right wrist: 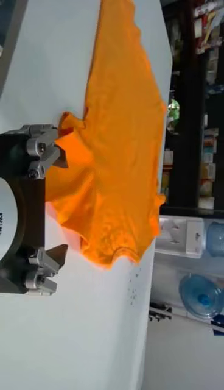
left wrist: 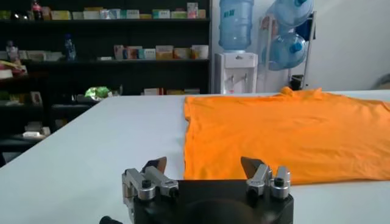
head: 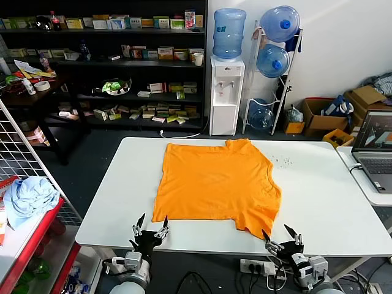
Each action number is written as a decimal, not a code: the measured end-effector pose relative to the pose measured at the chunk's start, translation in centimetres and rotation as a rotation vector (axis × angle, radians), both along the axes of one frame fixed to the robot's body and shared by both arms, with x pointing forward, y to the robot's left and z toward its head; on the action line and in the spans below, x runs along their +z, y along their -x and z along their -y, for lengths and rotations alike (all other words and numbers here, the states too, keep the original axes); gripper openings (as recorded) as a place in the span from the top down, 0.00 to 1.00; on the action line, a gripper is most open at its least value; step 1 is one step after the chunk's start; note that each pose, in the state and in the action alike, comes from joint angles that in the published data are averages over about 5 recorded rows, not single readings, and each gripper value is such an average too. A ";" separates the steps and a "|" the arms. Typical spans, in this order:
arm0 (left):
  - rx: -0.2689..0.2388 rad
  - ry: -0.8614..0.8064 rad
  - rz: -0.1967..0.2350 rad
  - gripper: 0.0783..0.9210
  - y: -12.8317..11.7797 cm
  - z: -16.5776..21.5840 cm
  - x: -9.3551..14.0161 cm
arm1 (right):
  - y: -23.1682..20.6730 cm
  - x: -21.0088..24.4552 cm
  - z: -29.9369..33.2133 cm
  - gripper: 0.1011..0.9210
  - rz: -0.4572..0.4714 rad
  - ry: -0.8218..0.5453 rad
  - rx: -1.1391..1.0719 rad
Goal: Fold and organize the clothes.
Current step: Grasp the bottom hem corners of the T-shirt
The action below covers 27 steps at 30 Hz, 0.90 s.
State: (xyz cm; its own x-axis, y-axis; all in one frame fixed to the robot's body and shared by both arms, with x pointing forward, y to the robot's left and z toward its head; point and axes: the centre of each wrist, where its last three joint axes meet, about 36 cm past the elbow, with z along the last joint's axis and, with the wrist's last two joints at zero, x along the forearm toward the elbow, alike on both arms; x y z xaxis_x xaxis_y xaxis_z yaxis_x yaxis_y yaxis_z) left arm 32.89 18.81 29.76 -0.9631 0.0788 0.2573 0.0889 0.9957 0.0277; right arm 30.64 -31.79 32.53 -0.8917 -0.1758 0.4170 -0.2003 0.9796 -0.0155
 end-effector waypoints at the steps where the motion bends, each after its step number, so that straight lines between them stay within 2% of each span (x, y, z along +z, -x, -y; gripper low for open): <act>1: 0.000 -0.002 0.000 0.12 0.0 0.0 0.0 | 0.0 0.0 0.0 0.12 0.000 0.000 0.000; 20: 0.010 -0.030 -0.059 0.12 -1.6 0.7 -1.0 | -1.5 -1.5 -1.2 0.12 -0.010 -0.014 0.002; 23: 0.015 -0.028 -0.064 0.12 -1.9 0.8 -1.2 | -1.7 -1.7 -1.2 0.16 -0.014 -0.012 0.003; 27: 0.020 -0.031 -0.070 0.14 -2.2 0.7 -1.6 | -1.8 -1.9 -1.0 0.29 -0.020 -0.006 0.002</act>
State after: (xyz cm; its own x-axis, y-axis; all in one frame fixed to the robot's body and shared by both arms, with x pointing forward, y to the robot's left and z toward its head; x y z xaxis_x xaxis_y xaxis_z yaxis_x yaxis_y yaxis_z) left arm 35.13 18.15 28.19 -0.9441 0.0506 0.3257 0.0715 0.9961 0.0526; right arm 32.40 -30.75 30.61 -0.8828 -0.1797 0.4341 -0.2022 0.9793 -0.0058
